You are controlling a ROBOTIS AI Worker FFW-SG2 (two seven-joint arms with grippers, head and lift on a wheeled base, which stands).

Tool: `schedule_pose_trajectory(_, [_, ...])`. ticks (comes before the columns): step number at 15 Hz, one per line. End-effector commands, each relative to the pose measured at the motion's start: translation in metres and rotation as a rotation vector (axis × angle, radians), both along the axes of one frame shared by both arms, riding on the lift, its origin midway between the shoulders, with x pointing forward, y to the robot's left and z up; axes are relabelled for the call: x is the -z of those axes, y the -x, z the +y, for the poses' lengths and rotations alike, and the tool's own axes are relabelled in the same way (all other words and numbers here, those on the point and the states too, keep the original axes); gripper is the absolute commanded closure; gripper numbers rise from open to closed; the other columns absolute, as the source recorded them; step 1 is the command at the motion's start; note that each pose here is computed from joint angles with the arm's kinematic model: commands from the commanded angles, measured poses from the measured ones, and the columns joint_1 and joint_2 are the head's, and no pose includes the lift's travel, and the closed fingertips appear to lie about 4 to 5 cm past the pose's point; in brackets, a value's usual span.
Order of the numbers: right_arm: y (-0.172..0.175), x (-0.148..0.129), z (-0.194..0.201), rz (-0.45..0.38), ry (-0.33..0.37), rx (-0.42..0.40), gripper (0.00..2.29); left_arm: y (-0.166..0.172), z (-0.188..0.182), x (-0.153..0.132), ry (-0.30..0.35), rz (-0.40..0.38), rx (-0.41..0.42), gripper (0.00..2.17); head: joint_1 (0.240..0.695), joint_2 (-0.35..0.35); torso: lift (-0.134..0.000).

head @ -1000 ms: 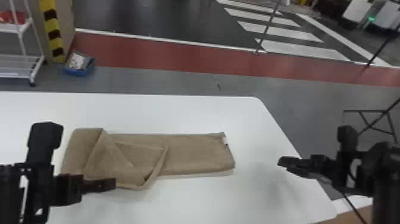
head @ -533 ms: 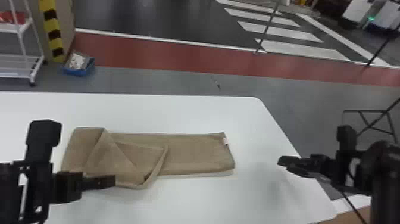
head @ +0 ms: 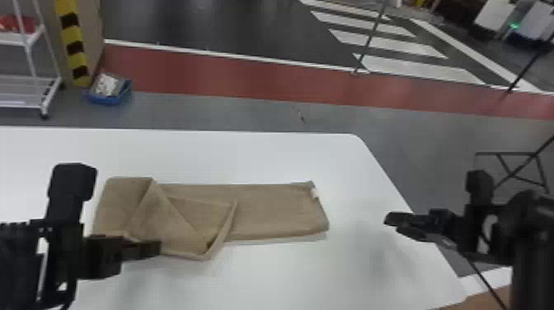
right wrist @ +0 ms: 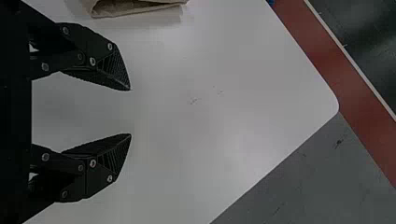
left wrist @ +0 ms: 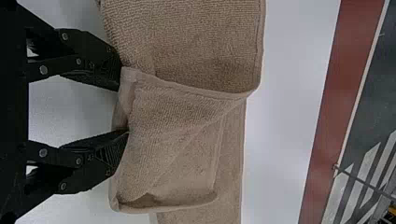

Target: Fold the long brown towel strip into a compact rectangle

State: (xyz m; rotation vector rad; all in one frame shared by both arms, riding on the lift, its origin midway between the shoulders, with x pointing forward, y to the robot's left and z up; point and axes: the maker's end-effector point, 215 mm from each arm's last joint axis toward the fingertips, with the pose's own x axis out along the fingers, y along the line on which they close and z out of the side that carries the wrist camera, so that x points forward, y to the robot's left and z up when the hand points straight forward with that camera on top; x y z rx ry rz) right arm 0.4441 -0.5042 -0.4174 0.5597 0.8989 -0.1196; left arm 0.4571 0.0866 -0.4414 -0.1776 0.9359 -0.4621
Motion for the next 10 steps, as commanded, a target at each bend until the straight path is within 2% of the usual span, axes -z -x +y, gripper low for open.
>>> schedule_pose_trajectory(1, [-0.001, -0.001, -0.001, 0.0, 0.001, 0.001, 0.63, 0.005, 0.0, -0.006, -0.012, -0.003, 0.004, 0.7, 0.695, -0.35, -0.124])
schedule_pose_trajectory(5, [-0.003, 0.001, 0.002, 0.004, -0.003, -0.003, 0.63, 0.015, -0.009, -0.021, -0.039, -0.035, 0.031, 0.7, 0.695, -0.35, -0.124])
schedule_pose_trajectory(10, [-0.004, -0.001, 0.001, 0.001, -0.001, -0.001, 0.6, 0.015, -0.034, -0.03, -0.026, -0.073, 0.085, 0.7, 0.695, -0.35, -0.124])
